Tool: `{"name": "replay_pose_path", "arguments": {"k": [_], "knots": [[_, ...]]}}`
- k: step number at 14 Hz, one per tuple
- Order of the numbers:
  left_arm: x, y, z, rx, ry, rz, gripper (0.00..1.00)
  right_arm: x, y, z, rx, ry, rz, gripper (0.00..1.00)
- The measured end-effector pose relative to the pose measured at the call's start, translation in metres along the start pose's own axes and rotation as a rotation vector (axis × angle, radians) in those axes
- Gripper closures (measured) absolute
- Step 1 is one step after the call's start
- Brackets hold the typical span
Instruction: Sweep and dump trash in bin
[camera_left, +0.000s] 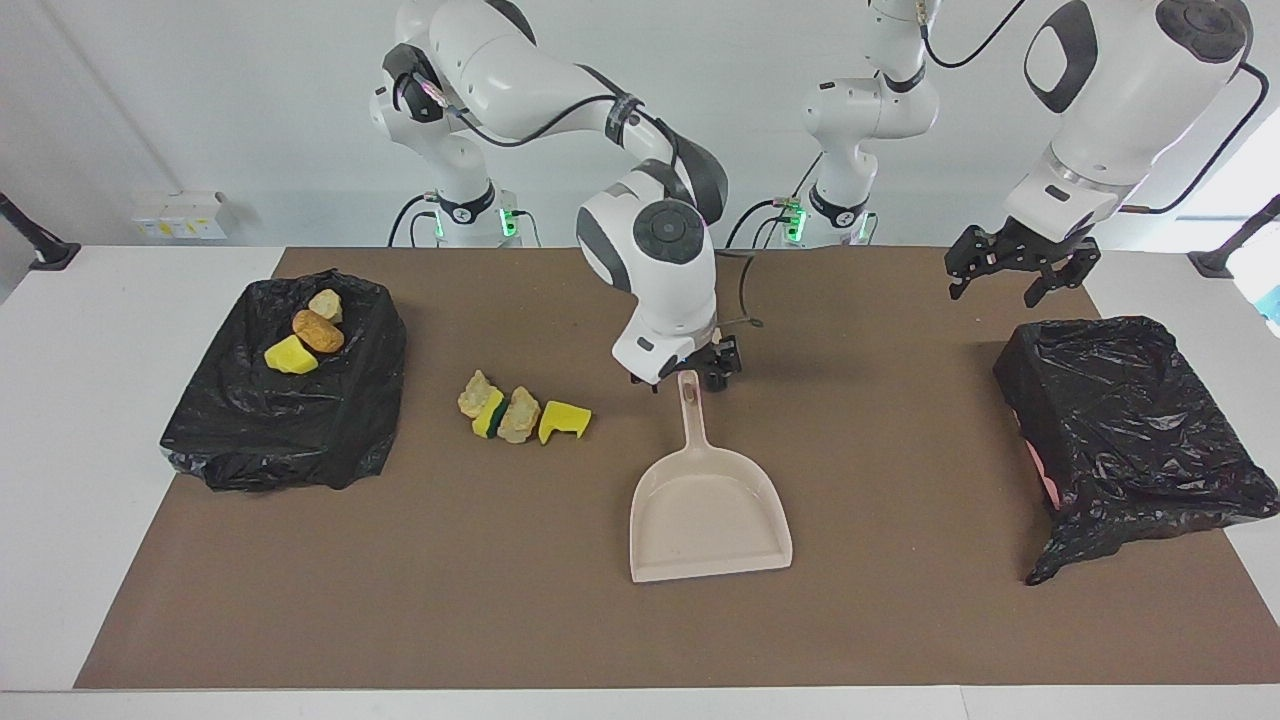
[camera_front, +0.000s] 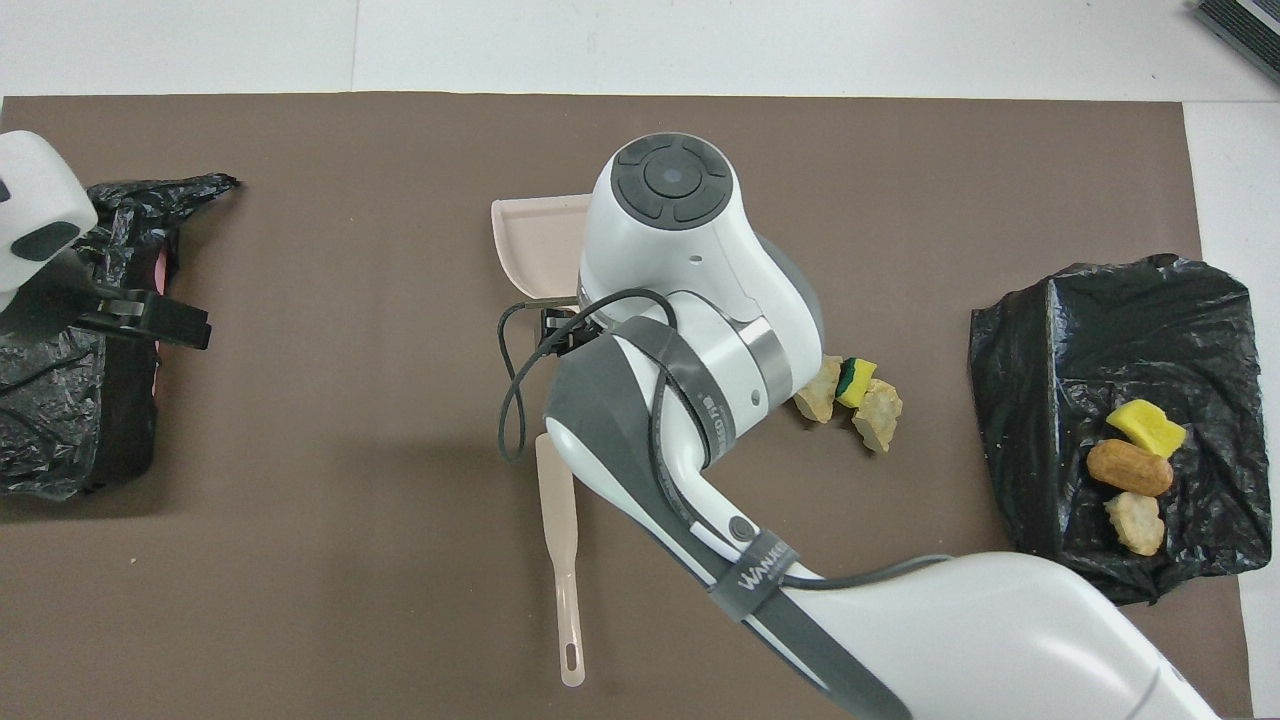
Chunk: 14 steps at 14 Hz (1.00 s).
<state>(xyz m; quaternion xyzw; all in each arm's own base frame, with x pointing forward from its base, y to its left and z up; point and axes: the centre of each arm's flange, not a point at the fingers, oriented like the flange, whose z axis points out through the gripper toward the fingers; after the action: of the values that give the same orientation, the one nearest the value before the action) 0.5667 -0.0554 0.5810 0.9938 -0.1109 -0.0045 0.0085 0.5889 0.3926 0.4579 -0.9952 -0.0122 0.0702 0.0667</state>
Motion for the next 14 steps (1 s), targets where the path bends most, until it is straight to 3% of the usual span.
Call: {"name": "replay_pose_path", "arguments": {"k": [3, 5, 9, 14], "knots": [[0.03, 0.036, 0.042, -0.004, 0.003, 0.064, 0.0, -0.06, 0.003, -0.042, -0.002, -0.056, -0.038, 0.0], [0.046, 0.059, 0.064, -0.005, 0.016, 0.097, 0.0, -0.109, -0.01, -0.034, -0.028, -0.078, -0.083, 0.0], [0.064, 0.097, 0.101, -0.007, 0.013, 0.159, 0.0, -0.198, -0.033, 0.024, -0.002, -0.063, -0.149, 0.0], [0.076, 0.168, 0.151, -0.01, -0.017, 0.21, 0.0, -0.245, -0.04, 0.1, -0.008, -0.033, -0.207, 0.0]]}}
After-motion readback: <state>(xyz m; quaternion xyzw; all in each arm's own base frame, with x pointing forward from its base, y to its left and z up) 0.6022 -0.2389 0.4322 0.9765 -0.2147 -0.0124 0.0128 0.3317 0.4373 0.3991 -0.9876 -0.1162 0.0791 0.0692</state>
